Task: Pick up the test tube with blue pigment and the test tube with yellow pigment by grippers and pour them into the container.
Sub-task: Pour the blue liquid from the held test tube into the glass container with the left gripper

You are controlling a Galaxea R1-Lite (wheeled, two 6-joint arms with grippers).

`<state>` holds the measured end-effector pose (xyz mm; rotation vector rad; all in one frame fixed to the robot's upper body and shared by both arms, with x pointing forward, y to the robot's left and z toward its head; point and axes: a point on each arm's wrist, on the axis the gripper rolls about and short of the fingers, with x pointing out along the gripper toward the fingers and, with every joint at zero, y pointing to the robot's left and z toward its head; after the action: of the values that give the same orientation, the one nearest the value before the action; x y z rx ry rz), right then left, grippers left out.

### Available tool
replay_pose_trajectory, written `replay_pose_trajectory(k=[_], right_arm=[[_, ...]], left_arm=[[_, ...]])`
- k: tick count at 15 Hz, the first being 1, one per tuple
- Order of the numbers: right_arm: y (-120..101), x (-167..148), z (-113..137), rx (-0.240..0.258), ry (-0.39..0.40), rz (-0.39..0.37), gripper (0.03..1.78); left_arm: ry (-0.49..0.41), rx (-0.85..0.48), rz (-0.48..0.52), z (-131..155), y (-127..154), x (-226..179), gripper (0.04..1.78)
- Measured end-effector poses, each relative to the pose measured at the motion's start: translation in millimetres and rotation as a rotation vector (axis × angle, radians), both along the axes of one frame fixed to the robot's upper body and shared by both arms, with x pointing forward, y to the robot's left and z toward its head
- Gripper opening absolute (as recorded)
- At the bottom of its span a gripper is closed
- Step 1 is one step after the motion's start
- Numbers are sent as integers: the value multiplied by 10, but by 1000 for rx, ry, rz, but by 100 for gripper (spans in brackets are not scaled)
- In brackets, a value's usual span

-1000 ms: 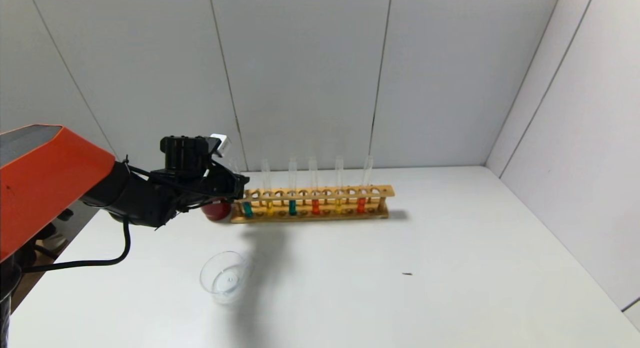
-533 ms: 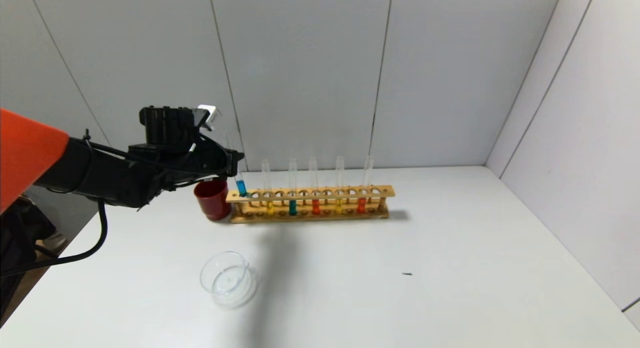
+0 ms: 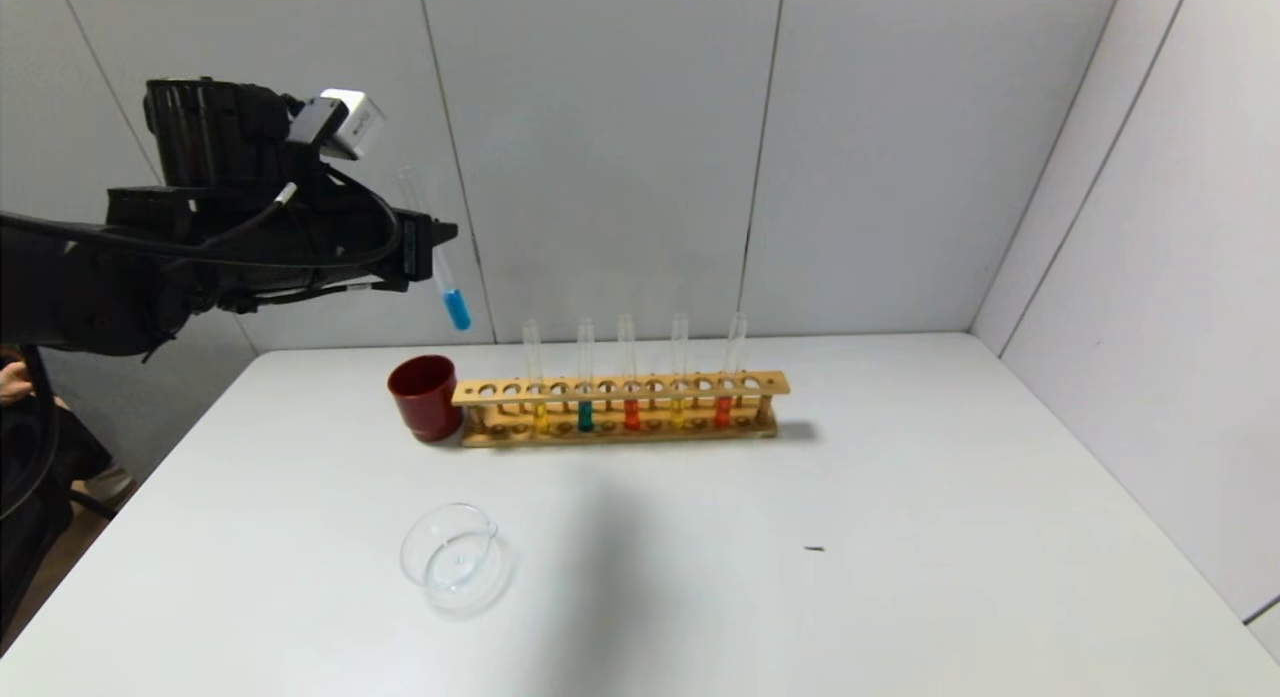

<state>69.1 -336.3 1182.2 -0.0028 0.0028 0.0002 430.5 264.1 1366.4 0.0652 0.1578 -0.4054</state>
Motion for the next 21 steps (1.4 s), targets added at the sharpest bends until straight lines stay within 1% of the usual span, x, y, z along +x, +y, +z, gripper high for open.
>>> replay_pose_trajectory(k=[2, 4, 5, 8, 10, 12, 19, 21], right_arm=[[0, 0, 0, 0, 0, 1, 175], [0, 0, 0, 0, 0, 1, 175], [0, 0, 0, 0, 0, 1, 175], [0, 0, 0, 0, 0, 1, 175], [0, 0, 0, 0, 0, 1, 175], [0, 0, 0, 0, 0, 1, 175], [0, 0, 0, 0, 0, 1, 175], [0, 0, 0, 0, 0, 1, 175]], left_arm=[[3, 51, 2, -11, 89, -159, 32], [16, 130, -6, -128, 226, -293, 32], [22, 169, -33, -201, 311, -364, 32], [-1, 276, -176, -373, 554, -533, 32], [-26, 364, -282, -537, 626, -601, 32], [-43, 429, -344, -663, 675, -639, 32], [-254, 805, -483, -823, 750, -414, 32], [-316, 875, -536, -884, 781, -373, 32]])
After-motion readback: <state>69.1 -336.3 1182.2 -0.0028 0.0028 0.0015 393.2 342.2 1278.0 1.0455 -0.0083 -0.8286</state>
